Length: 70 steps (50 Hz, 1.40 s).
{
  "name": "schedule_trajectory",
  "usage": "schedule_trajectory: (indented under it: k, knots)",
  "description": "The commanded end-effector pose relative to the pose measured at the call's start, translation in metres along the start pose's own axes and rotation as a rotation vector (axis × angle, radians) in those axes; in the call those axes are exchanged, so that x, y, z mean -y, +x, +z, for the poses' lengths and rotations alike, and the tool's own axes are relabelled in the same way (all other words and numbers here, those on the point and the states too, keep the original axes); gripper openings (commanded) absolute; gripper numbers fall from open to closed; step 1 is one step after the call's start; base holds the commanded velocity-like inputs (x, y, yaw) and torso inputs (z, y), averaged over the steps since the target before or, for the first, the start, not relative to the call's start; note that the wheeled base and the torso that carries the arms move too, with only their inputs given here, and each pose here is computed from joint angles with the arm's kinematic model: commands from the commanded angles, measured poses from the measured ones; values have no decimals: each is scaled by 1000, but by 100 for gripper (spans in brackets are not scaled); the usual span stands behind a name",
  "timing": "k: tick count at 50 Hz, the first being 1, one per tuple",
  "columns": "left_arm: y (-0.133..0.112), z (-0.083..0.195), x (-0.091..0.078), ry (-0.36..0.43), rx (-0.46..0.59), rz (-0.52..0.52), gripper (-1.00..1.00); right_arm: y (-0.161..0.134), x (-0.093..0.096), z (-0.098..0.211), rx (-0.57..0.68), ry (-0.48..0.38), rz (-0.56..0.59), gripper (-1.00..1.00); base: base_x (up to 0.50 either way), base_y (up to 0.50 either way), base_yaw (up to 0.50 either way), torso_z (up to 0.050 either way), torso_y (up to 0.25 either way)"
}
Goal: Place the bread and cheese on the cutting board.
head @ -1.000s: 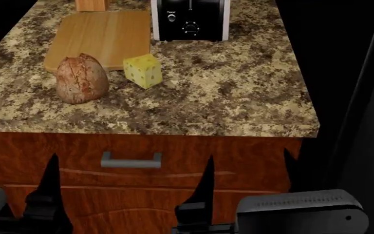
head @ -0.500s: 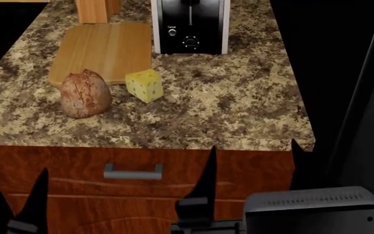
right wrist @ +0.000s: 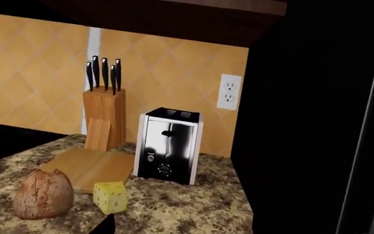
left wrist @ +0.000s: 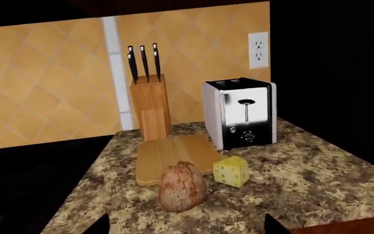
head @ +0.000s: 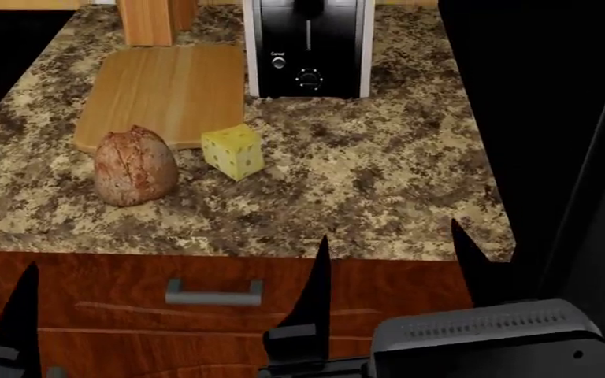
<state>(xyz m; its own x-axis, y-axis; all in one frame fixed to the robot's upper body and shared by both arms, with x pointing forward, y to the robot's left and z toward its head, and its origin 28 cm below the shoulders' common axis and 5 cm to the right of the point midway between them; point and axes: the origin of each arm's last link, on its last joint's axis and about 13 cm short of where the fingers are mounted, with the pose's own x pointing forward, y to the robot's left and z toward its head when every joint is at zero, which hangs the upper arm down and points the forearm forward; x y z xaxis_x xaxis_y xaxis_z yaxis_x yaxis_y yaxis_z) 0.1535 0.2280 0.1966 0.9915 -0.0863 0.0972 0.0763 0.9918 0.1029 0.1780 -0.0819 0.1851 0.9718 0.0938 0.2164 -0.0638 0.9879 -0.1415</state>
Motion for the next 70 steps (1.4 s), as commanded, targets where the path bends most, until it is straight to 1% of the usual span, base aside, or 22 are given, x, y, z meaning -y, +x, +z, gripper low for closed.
schedule_trajectory:
  k: [1,2,4,7,12,26,28,30,31,36,39,48,70]
  knots:
    - [-2,22,-1,-51,38,23,100,0,-1,3,43,-16,18,100,500,39,0,0,0]
    - [-2,24,-1,-53,37,23,100,0,-1,3,43,-14,18,100,500,43,0,0,0]
    - [-4,26,2,-27,40,6,100,0,-1,3,45,-13,18,100,500,39,0,0,0]
    - [-5,27,3,-25,39,-5,100,0,-1,4,47,-13,20,100,500,40,0,0,0]
    - [-5,28,1,-27,37,7,100,1,-2,3,31,-17,23,100,491,80,0,0,0]
    - [-6,28,0,-16,33,15,100,3,-3,4,24,-5,18,100,298,402,0,0,1]
    - [-6,28,0,-15,34,12,100,2,-2,4,27,-6,14,100,236,500,0,0,0]
    - [-6,28,1,-11,30,8,100,1,-2,4,15,-32,18,100,234,314,0,0,0]
    - [-6,28,1,-10,29,8,100,2,-2,4,21,-19,17,100,258,227,0,0,0]
    - [-5,27,0,-11,24,10,100,2,0,4,20,-21,9,100,267,165,0,0,0]
    - [-5,26,1,-9,19,8,100,1,0,3,7,-34,17,100,266,85,0,0,0]
    - [-5,25,0,-6,13,13,100,0,0,2,-1,-37,17,100,267,0,0,0,1]
    - [-4,24,-2,-7,4,25,100,0,-2,1,-19,-27,39,100,242,0,0,0,0]
